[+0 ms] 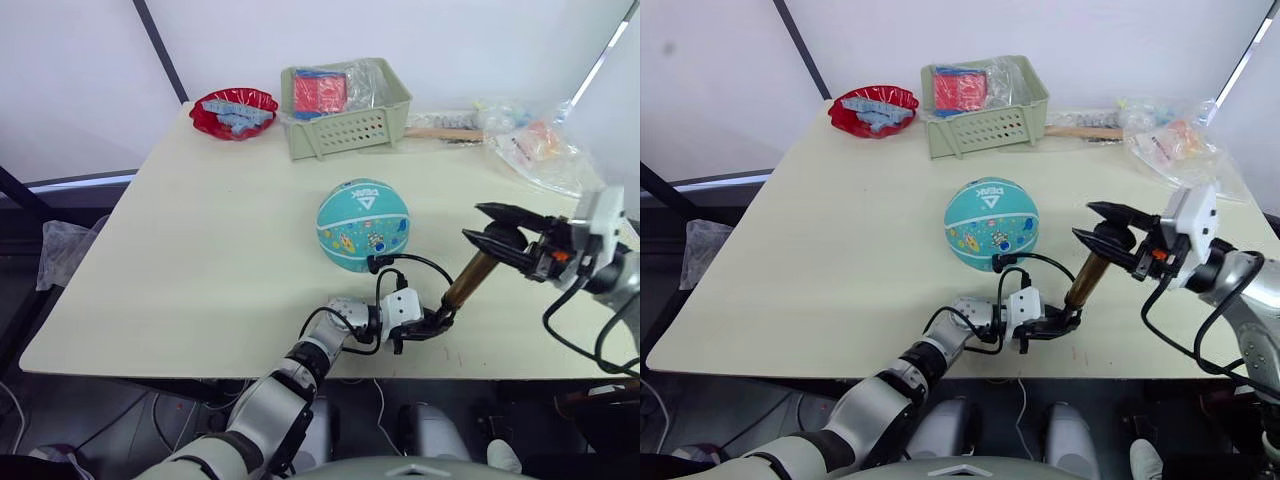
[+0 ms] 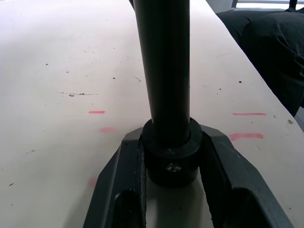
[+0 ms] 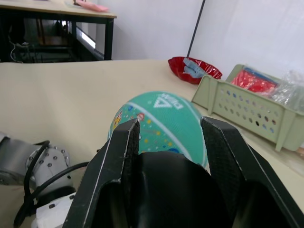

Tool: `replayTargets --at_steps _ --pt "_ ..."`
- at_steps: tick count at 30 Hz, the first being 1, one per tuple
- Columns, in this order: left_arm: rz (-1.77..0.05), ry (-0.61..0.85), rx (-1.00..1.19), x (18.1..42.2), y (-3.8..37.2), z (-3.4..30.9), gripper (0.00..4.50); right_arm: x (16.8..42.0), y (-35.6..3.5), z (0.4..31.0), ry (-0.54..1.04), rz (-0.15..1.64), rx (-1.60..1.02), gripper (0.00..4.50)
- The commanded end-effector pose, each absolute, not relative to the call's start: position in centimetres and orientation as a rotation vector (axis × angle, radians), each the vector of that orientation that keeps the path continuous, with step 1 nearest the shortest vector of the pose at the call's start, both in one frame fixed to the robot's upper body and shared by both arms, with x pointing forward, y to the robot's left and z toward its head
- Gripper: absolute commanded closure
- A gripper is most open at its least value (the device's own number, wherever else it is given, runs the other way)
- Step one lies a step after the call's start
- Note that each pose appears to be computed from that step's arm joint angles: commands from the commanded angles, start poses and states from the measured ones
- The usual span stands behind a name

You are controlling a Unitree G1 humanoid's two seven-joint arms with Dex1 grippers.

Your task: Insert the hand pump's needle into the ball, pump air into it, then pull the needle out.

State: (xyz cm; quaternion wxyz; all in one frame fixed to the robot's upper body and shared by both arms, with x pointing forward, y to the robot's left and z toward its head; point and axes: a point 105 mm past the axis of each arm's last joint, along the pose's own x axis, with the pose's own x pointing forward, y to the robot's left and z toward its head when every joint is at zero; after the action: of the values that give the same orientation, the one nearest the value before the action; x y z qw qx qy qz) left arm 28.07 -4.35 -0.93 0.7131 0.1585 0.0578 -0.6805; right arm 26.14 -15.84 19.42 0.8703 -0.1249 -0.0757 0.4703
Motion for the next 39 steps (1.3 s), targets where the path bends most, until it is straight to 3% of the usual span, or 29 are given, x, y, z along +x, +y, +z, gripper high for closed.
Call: replayTargets --at_steps 1,6,10,28,39 --pt "-1.547 0.339 0.392 25.8 -2.3 -5.3 3.47 26.5 -15.9 15.4 -0.035 0.969 -0.225 2.95" --pt "-1.543 0.338 0.390 25.8 -2.4 -5.3 3.47 25.9 -15.0 12.1 0.023 0.981 -0.192 2.95" --pt "-1.542 0.339 0.389 25.9 -2.4 -5.2 3.47 26.0 -14.7 12.1 0.001 0.973 -0.156 2.95" --pt "-1.556 0.336 0.392 25.7 -2.5 -5.3 3.47 26.5 -17.7 26.2 -0.306 0.919 -0.186 2.95" --pt "-1.560 0.336 0.395 25.7 -2.5 -5.2 3.47 26.3 -18.3 31.1 -0.389 0.908 -0.234 2.95"
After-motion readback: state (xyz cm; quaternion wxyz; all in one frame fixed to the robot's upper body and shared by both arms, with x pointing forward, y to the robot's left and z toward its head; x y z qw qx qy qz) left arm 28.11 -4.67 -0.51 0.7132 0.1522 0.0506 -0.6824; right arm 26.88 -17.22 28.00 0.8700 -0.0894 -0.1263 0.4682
